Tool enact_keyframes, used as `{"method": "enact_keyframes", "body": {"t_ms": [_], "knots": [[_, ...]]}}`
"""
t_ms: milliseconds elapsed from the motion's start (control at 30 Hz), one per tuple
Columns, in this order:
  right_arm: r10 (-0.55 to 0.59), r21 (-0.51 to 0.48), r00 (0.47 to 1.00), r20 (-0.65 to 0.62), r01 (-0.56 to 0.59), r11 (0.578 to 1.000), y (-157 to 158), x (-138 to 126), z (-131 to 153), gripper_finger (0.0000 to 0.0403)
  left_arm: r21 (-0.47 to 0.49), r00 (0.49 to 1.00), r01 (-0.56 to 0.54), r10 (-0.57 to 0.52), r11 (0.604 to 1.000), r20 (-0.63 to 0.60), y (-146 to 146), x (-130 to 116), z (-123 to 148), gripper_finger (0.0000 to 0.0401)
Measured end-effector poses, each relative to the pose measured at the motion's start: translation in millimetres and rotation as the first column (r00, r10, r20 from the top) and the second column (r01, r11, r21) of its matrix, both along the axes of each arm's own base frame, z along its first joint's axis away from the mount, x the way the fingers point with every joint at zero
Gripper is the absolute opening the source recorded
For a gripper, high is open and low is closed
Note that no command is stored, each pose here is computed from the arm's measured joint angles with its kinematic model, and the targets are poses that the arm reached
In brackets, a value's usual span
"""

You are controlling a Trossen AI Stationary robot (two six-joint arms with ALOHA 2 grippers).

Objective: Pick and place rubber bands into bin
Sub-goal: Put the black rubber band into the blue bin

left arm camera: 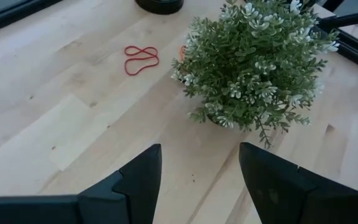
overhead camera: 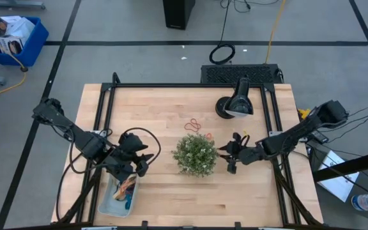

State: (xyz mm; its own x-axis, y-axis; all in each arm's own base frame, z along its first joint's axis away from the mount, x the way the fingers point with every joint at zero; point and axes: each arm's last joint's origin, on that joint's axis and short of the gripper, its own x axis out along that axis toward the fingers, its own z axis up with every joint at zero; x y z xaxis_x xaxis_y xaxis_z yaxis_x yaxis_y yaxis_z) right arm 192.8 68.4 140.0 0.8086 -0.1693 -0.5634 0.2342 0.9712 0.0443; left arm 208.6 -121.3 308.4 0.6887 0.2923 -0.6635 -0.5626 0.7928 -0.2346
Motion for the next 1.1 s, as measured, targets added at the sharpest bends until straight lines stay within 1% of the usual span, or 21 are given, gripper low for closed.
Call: {"method": "enact_keyframes", "body": {"t_ms": [100,200,333,500,567,700,833,1000,1100], "knots": [[0.001,0.012,1.0,0.026,-0.001,1.0,2,6,-3,0.0122,0.001,1.0,0.001,-0.001,1.0,-0.001,0,0,0,0.0223],[0.002,0.008,1.0,0.021,-0.002,1.0,3,8,-8,0.0117,0.001,1.0,0.001,-0.001,1.0,-0.001,0,0,0,0.0223],[-0.038,0.072,0.998,0.043,0.035,0.997,4,11,-10,0.0117,0.002,1.0,0.003,-0.003,1.0,-0.002,0,0,0,0.0223],[0.011,0.086,1.0,0.027,-0.013,0.996,6,11,-10,0.0122,0.011,1.0,0.013,-0.012,1.0,-0.006,0,0,0,0.0223],[0.01,0.093,0.999,0.032,-0.013,0.996,6,11,-10,0.0126,0.019,1.0,0.02,-0.02,1.0,-0.01,0,0,0,0.0223],[0.013,0.088,0.999,0.032,-0.016,0.996,6,11,-10,0.014,0.02,1.0,0.022,-0.021,1.0,-0.01,0,0,0,0.0223],[0.025,0.07,0.999,0.03,-0.027,0.997,6,11,-10,0.0167,0.02,1.0,0.022,-0.021,1.0,-0.01,0,0,0,0.0223],[0.023,0.091,0.997,0.069,-0.03,0.995,7,13,-7,0.0194,0.02,1.0,0.022,-0.021,1.0,-0.01,0,0,0,0.0223],[0.054,0.061,0.996,0.071,-0.058,0.996,9,13,-6,0.02,0.019,1.0,0.022,-0.021,1.0,-0.011,0,0,0,0.0223]]}}
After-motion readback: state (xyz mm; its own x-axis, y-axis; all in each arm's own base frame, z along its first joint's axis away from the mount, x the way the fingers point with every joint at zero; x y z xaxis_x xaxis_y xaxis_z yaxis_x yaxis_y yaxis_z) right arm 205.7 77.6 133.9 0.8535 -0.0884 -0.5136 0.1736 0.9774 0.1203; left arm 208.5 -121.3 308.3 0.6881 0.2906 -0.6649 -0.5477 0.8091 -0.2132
